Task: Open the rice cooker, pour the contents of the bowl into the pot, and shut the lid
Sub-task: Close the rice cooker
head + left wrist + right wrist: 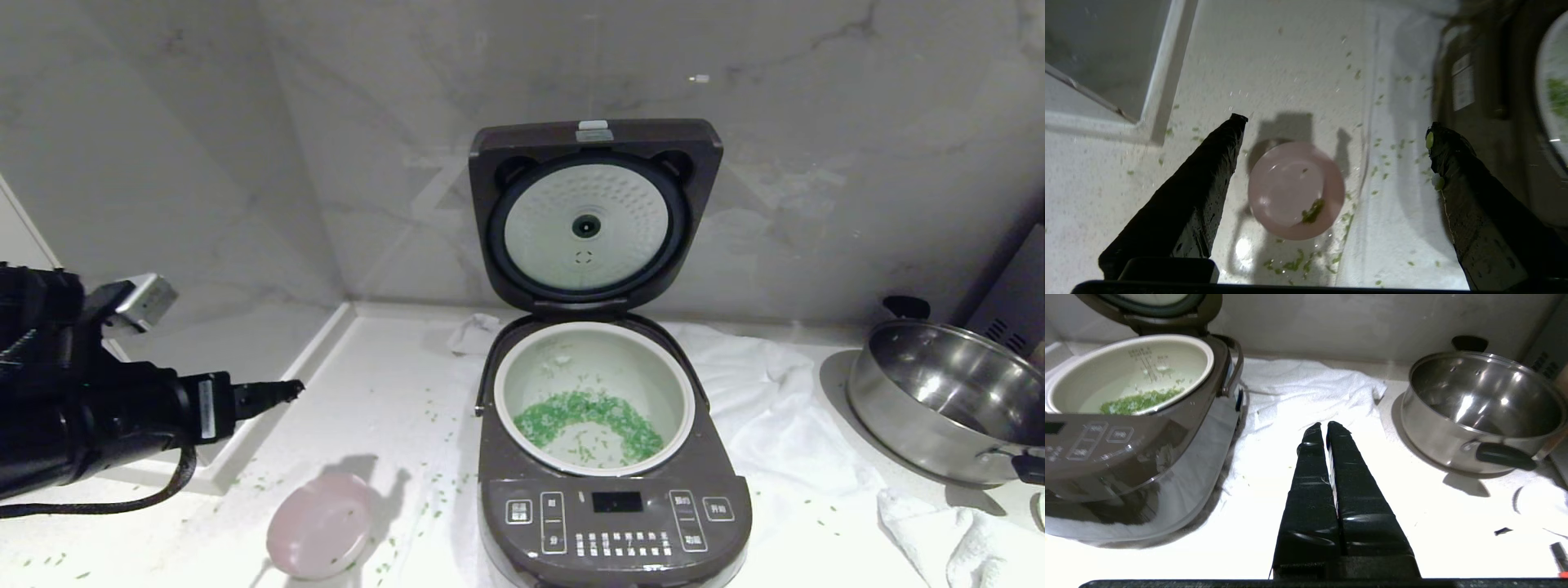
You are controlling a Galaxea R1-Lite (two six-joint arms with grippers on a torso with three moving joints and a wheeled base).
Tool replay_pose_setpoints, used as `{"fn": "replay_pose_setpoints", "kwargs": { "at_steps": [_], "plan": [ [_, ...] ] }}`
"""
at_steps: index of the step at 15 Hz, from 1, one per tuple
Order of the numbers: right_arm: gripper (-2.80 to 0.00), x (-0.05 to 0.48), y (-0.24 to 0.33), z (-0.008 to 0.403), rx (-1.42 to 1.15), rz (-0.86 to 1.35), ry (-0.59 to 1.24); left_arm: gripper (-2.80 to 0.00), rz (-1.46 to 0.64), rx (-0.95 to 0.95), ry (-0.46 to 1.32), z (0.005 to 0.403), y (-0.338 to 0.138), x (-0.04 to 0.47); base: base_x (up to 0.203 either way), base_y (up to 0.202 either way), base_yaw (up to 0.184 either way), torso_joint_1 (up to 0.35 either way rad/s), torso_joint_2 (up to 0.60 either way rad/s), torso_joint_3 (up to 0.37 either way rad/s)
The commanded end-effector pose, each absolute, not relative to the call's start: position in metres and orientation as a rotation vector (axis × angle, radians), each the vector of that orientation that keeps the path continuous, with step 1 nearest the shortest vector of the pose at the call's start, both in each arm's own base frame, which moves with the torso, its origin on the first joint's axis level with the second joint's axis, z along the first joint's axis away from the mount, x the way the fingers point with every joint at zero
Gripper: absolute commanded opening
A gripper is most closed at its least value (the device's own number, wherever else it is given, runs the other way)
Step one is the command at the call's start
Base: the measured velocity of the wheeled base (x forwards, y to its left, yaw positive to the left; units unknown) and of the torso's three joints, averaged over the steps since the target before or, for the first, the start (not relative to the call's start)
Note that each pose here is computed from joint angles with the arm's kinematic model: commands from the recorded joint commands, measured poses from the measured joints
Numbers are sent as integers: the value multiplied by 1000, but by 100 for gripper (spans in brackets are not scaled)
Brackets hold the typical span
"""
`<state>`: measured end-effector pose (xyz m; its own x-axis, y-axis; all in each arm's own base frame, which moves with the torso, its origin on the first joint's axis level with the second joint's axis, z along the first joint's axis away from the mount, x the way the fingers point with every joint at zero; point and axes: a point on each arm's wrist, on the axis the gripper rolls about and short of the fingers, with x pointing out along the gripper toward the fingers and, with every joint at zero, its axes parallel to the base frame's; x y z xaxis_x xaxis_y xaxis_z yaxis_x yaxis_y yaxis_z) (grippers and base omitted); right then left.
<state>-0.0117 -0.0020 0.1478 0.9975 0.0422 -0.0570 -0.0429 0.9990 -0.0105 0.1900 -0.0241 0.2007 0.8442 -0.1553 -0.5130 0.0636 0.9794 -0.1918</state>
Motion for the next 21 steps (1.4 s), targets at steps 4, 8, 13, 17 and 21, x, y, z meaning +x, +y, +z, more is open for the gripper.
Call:
{"fn": "replay_pose_setpoints", "kwargs": {
  "at_steps": [4,8,13,17,21],
  "plan": [
    [-280,-1,-1,116,-17,46,53,0,-183,-177,283,232,-18,110,0,0,0,0,0,0],
    [-280,0,-1,114,-23,45,42,0,-194,-175,151,246,-13,79,0,0,0,0,0,0],
    [-280,2,0,101,-24,57,48,0,-191,-121,28,252,-8,49,0,0,0,0,0,0],
    [-280,2,-1,102,-41,55,40,0,-167,-80,-157,256,-1,3,0,0,0,0,0,0],
    [-280,-7,-1,105,-75,-50,-20,0,-153,25,-265,237,2,-30,0,0,0,0,0,0]
  ]
}}
